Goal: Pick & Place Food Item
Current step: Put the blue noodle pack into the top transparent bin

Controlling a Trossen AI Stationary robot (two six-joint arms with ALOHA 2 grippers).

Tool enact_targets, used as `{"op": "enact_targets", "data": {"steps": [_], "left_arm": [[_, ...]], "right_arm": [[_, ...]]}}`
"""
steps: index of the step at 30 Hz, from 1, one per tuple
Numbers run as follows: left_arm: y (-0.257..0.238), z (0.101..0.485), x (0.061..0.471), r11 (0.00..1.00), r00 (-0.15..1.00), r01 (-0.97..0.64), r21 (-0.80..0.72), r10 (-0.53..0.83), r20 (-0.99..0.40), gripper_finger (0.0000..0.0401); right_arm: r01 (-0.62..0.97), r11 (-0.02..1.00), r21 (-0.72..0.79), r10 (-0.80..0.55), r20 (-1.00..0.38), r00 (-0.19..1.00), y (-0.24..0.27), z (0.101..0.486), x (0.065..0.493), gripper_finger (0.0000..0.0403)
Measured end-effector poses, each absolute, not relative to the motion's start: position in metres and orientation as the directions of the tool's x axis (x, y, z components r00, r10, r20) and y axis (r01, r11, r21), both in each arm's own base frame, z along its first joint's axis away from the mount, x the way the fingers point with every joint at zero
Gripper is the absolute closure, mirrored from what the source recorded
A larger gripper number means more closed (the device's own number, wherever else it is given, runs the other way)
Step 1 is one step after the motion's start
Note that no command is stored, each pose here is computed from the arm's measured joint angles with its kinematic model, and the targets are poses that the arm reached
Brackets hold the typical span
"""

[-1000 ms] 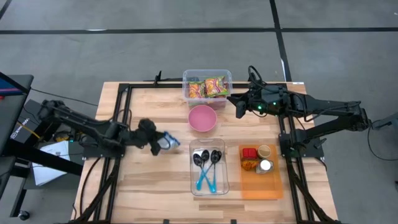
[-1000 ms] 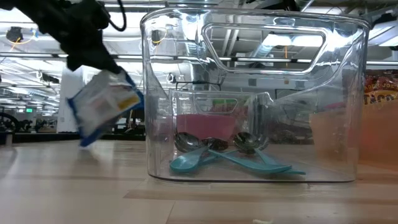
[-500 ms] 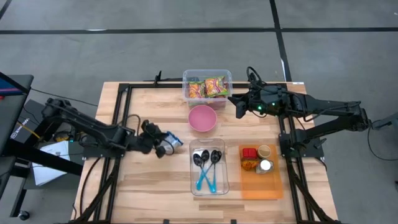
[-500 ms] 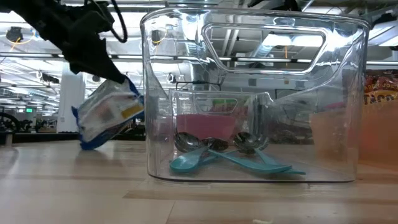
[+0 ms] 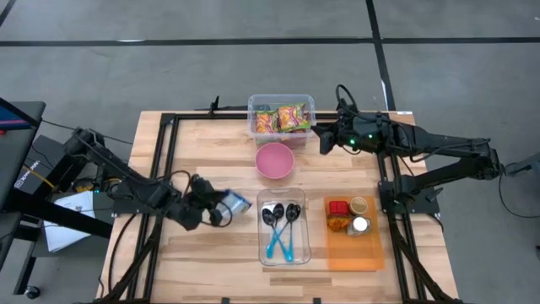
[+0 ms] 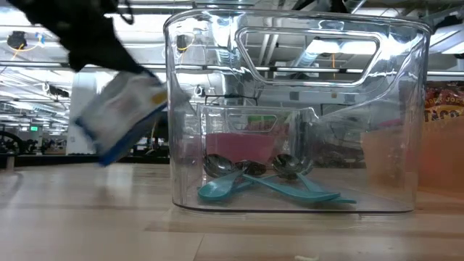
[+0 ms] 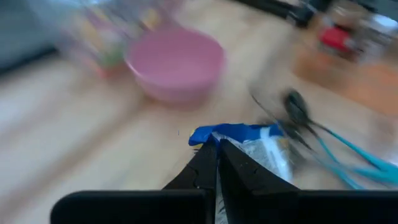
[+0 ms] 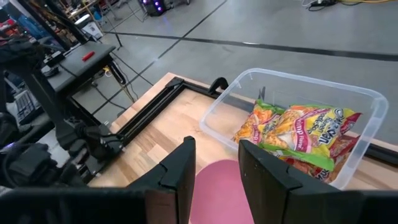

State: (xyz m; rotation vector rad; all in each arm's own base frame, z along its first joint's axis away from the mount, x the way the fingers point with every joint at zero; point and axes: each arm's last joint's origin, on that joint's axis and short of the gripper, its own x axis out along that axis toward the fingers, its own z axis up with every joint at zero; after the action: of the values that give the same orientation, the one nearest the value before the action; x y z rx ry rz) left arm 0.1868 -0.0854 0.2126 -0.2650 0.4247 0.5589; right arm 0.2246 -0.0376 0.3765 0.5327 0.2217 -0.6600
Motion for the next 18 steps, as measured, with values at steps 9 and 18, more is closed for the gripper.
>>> {"op": "enact_targets", "data": {"steps": [9,18], "left_arm": [[-0.029,0.225,0.210,0.628,0.541,-0.715,0.307,0.775,-0.327,0.0401],[0.002,0.193,0.220,0.362,0.278,-0.784,0.503,0.931,-0.236,0.0401]], "right_arm": [[0.649,0.659,0.380,-0.531,-0.377,0.759,-0.040,0.369,0.225,0.0287],[0.673,0.630,0.388,-0.523,-0.429,0.737,-0.040,0.350,0.226,0.0287]]}}
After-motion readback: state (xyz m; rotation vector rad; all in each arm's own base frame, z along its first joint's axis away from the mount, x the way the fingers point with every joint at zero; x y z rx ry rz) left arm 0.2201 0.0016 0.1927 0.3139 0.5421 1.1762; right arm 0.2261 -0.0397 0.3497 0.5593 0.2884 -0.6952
